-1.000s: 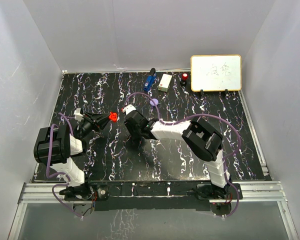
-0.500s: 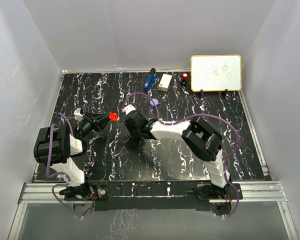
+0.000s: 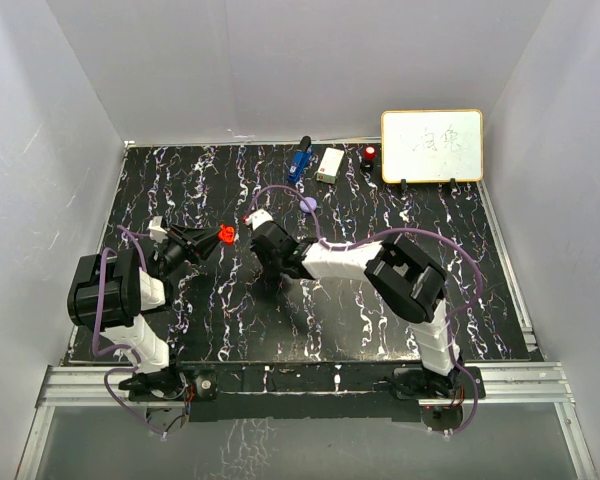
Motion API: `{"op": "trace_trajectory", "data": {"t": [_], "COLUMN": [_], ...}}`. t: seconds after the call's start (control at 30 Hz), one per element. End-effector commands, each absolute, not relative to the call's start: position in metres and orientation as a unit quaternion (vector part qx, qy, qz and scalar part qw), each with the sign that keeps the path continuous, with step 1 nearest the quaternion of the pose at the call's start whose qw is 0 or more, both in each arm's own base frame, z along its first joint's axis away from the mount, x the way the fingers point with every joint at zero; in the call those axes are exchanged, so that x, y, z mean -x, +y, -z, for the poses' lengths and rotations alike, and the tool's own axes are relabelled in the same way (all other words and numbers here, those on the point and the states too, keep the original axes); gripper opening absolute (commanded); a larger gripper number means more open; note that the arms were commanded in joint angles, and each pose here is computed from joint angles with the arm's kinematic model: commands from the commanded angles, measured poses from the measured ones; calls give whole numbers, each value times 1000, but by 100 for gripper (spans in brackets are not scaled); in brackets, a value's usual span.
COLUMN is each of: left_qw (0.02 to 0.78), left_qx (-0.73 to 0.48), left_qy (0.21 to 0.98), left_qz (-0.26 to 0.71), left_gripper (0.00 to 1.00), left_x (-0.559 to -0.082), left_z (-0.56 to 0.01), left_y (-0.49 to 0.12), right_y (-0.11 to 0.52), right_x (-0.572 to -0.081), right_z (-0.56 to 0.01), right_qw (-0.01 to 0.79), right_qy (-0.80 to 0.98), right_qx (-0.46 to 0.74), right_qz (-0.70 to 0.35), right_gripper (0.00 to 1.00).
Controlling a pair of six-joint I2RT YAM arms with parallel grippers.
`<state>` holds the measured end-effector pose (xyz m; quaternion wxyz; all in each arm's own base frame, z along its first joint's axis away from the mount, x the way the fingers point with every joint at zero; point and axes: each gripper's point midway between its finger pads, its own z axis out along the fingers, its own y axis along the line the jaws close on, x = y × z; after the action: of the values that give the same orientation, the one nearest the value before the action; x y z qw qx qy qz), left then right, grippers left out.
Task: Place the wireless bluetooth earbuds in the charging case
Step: Pick up the earbud from the center of the board, then place the earbud in the charging case.
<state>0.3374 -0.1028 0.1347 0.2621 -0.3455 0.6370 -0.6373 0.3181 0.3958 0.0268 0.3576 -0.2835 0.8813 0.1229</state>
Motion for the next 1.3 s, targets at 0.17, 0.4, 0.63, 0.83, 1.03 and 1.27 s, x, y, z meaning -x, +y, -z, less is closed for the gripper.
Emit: {"op": "trace_trajectory", "data": {"t": [0.17, 0.4, 0.63, 0.83, 1.03, 1.27], "left_qw": [309, 279, 250, 238, 227, 206], "left_qx": [254, 210, 212, 207, 199, 198], "left_qy": [645, 671, 650, 646, 645, 641], "left_qz": [651, 654, 686, 695, 702, 712], "left_gripper": [0, 0, 0, 0, 0, 0], "left_x": [-334, -336, -339, -341, -345, -347], "left_z": [-170, -169, -169, -172, -176, -179], "left_y": [-115, -166, -184, -198, -215, -231], "right_y": [372, 354, 322, 318, 317, 323], "right_x": [-358, -368, -351, -333, -314, -308], "right_z": [-105, -183, -241, -252, -255, -255], "right_qw": [421, 549, 657, 697, 725, 728], "right_qy": [821, 720, 581, 502, 431, 403], "right_qx": [215, 207, 194, 229, 256, 280], "right_qz": [-321, -370, -441, -458, -472, -479], "right_gripper": [0, 0, 0, 0, 0, 0]}}
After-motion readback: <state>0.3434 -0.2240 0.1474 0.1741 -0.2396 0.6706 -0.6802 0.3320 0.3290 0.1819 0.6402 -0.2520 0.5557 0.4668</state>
